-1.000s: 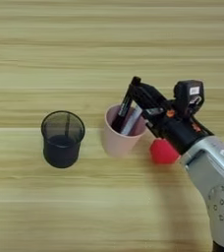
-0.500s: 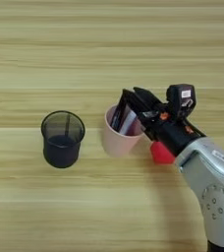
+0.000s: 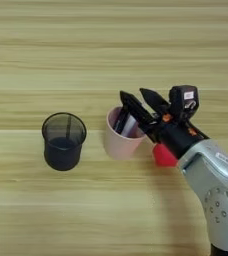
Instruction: Move the objects on the table
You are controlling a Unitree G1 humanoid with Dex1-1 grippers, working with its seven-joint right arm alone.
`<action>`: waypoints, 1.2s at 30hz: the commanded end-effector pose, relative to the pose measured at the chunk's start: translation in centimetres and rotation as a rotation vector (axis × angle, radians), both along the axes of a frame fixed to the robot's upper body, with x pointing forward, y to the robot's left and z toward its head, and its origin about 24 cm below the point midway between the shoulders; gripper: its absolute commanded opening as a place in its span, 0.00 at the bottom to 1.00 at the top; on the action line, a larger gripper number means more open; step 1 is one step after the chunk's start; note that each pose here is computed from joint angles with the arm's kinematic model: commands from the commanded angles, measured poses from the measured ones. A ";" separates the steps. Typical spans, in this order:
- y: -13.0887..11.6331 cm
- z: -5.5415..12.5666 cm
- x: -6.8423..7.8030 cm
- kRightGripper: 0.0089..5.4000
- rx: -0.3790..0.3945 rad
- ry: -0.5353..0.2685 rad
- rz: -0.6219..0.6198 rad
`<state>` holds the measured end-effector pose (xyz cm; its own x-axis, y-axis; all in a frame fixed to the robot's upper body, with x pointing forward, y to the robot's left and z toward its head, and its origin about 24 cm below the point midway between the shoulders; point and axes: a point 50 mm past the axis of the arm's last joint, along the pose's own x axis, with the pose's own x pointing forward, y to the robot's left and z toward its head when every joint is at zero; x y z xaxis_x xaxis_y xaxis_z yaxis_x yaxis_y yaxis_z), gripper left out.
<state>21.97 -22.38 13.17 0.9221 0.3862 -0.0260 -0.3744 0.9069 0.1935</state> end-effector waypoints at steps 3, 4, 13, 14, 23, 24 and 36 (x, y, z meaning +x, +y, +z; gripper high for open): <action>0.4 2.7 0.0 0.69 -0.045 -0.158 0.013; 0.5 2.7 0.0 0.71 -0.045 -0.161 0.015; 1.0 3.0 -0.3 0.90 -0.059 -0.192 0.055; 1.0 3.0 -0.4 0.91 -0.060 -0.195 0.058; 1.9 3.3 -1.1 0.99 -0.085 -0.226 0.124; 2.0 3.3 -1.2 0.99 -0.088 -0.229 0.135; 5.1 2.4 -2.8 0.99 -0.079 -0.211 0.342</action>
<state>19.31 -17.73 14.15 0.7527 0.6561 0.0554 -0.6579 0.7463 0.1004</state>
